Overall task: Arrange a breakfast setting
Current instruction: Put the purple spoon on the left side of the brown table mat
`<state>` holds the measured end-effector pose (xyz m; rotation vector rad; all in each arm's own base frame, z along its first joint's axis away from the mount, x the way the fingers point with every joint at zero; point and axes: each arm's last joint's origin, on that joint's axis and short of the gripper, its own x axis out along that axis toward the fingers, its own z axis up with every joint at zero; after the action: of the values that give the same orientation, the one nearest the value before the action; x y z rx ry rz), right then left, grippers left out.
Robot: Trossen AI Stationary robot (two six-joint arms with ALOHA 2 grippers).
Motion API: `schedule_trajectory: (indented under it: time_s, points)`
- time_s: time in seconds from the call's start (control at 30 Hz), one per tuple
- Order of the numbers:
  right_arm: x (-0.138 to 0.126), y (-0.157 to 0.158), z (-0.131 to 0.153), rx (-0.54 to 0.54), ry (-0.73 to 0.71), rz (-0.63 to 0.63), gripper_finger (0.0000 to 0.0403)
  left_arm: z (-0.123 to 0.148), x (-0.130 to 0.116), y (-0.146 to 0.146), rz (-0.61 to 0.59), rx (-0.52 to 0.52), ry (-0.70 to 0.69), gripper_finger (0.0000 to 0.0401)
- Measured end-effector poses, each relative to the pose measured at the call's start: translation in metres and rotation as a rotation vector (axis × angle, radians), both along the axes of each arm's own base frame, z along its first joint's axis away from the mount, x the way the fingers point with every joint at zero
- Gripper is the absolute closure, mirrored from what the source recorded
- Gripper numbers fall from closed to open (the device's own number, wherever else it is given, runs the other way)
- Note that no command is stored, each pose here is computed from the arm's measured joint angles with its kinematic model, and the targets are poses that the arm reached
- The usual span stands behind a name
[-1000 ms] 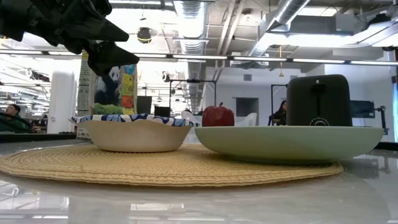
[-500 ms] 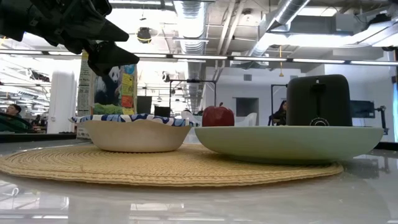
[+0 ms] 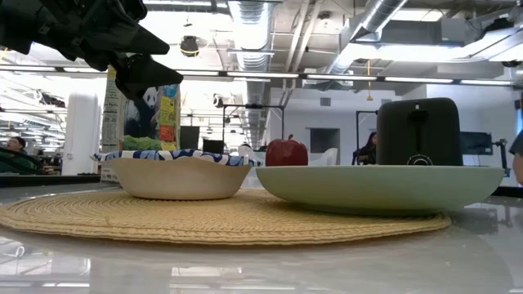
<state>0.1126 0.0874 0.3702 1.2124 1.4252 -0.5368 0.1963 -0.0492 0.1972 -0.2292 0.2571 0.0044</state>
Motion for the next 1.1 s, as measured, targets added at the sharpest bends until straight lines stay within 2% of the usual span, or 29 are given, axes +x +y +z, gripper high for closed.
schedule_trajectory:
  time_s: [0.33,0.53,0.67,0.83,1.1]
  points:
    - [0.022,0.004,0.000,-0.291,-0.443,0.245,0.0337,0.002,0.001,0.000,0.001,0.001,-0.025,0.0143]
    - [0.038,0.008,-0.010,-0.450,-0.610,0.370,0.0337,0.009,0.004,-0.001,-0.009,-0.014,-0.108,0.0139]
    - [0.052,0.008,-0.023,-0.551,-0.707,0.454,0.0337,0.012,0.009,-0.003,-0.023,-0.028,-0.171,0.0109]
    - [0.074,0.004,-0.034,-0.709,-0.860,0.523,0.0337,0.010,0.019,0.000,0.003,0.007,-0.229,0.0063]
    - [0.101,-0.006,-0.047,-0.929,-1.100,0.582,0.0337,0.016,0.030,-0.002,0.032,0.114,-0.448,0.0066]
